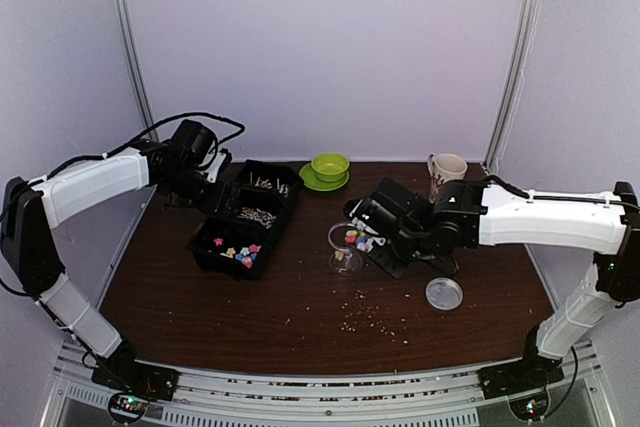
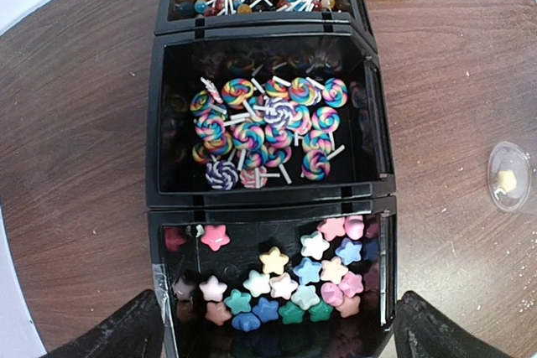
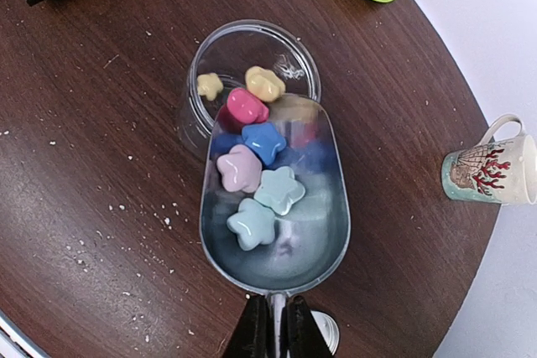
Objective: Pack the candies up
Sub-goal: Place the fake candies in the packing bottle.
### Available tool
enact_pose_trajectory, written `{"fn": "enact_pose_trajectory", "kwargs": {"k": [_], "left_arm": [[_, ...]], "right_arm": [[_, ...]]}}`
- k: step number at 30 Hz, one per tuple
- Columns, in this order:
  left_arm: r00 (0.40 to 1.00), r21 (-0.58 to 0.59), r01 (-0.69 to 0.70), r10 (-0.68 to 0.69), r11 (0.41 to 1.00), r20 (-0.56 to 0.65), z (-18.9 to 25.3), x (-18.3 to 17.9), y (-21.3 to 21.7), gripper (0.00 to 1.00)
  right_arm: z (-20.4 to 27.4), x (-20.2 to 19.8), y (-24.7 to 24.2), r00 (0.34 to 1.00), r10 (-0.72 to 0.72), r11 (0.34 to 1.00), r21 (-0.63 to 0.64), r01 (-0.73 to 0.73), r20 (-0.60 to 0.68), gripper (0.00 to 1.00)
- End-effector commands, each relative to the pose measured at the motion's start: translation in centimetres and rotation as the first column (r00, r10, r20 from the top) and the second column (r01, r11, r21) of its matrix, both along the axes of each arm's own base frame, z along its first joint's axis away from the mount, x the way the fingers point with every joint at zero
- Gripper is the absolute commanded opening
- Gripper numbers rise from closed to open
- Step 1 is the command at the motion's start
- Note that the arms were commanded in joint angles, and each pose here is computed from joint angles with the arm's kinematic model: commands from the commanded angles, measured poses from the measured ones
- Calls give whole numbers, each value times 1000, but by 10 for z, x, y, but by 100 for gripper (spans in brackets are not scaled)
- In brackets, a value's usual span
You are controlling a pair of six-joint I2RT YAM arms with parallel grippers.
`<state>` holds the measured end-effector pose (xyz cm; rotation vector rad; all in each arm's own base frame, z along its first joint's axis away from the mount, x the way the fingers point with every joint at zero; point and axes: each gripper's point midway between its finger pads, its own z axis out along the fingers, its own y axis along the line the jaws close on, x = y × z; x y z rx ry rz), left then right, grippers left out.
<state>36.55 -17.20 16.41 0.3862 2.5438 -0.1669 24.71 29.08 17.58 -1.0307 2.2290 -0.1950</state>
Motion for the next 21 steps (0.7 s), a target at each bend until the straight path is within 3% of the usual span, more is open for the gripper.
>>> {"fn": "enact_pose_trajectory", "kwargs": {"k": [1, 21], "left_arm": [[998, -23, -17, 18, 1000, 52, 12, 7, 2, 98], [998, -27, -23, 25, 999, 56, 14, 8, 4, 98]], "right_arm": [[9, 5, 1, 1000, -8, 1000, -21, 8, 2, 0], [12, 13, 5, 999, -4, 992, -126, -2, -48, 0]]}}
